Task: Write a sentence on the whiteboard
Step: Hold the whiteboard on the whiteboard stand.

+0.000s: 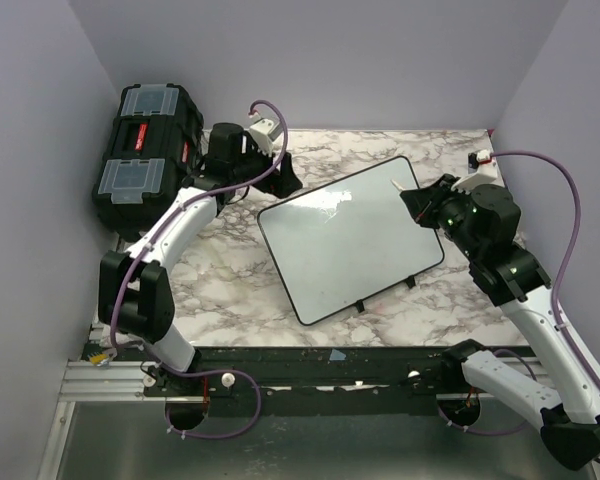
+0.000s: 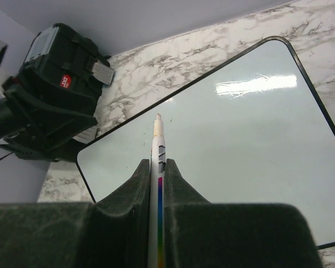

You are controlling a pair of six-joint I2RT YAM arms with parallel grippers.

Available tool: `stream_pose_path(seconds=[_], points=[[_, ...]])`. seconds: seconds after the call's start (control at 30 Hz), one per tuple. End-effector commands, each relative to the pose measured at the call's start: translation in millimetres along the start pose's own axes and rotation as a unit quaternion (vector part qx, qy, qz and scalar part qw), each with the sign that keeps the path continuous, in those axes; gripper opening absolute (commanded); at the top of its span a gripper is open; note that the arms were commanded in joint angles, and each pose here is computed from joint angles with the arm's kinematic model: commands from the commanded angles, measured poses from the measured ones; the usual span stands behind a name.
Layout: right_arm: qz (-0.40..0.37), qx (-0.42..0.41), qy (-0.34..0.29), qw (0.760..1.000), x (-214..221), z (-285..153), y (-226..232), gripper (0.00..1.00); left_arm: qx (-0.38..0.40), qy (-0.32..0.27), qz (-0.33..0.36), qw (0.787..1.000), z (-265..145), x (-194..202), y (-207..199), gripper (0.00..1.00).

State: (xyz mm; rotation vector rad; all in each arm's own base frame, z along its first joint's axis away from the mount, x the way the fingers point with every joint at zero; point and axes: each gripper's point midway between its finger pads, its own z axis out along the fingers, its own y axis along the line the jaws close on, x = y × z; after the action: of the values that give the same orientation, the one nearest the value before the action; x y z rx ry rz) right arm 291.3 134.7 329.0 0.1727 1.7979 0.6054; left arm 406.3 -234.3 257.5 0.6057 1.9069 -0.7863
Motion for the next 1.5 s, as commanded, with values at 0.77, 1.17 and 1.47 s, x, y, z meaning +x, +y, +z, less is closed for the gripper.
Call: stream_pose_path(seconds=[0.77,1.17,1.47], points=[[-0.014,-0.006,0.066,0.998,22,1,1,0.01,0.167,0.117,-0.098,0.974,5,83,-19,0.48],[-0.033,-0.056,0.108,0.992,40,0,15,0.01,0.184,0.1,-0.091,0.974,-4,75,-31,0.18],[-0.041,-0.085,0.157,0.983,61,12,24,0.01,0.179,0.081,-0.079,0.977,-8,70,-42,0.0]])
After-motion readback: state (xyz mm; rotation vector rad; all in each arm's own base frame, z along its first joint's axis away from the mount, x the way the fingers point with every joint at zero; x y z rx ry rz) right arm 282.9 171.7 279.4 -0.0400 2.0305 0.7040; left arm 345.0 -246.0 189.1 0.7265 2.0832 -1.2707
